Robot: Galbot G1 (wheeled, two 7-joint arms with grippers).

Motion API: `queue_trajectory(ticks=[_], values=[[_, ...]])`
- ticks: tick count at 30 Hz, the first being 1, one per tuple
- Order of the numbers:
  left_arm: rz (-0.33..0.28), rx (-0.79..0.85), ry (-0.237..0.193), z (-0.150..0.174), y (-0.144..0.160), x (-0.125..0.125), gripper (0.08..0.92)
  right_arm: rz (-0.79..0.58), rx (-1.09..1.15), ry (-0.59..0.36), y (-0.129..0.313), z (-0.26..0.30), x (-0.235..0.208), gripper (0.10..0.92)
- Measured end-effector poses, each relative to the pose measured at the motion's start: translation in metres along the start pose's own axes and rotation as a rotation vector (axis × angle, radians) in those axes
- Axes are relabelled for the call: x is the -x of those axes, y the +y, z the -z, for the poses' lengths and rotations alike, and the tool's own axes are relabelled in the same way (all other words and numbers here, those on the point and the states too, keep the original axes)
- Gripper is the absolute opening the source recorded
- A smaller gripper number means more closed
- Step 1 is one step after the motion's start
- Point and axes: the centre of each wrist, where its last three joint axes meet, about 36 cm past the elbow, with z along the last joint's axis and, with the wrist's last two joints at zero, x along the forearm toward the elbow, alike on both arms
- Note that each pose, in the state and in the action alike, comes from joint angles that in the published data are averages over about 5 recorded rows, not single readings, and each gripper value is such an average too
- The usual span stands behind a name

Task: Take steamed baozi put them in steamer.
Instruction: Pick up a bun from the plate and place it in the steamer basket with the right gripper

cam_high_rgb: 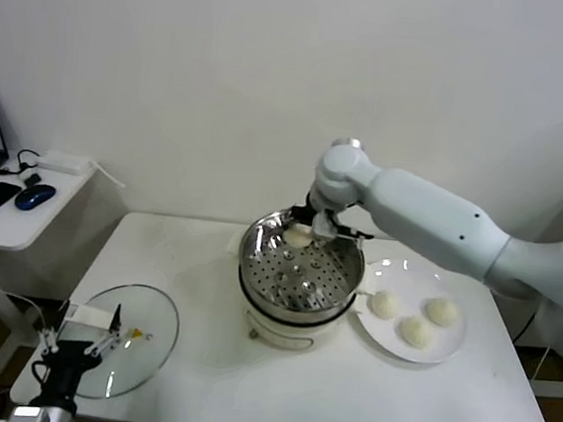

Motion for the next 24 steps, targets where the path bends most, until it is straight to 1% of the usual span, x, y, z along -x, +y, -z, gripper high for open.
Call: queue_trajectory(ticks=[9, 20, 24], values=[[0.0, -0.002, 0.009, -0.004, 0.0, -0.001, 0.823, 0.03, -0.032, 0.012, -0.003, 0.004, 0.026, 0.696], [0.001, -0.005, 0.018, -0.007, 0.0, 0.0, 0.823, 0.039, -0.047, 0.012, -0.005, 0.008, 0.045, 0.704], [0.001, -0.005, 0.019, -0.007, 0.0, 0.0, 0.823, 0.033, -0.049, 0.008, -0.006, 0.008, 0.048, 0.76]])
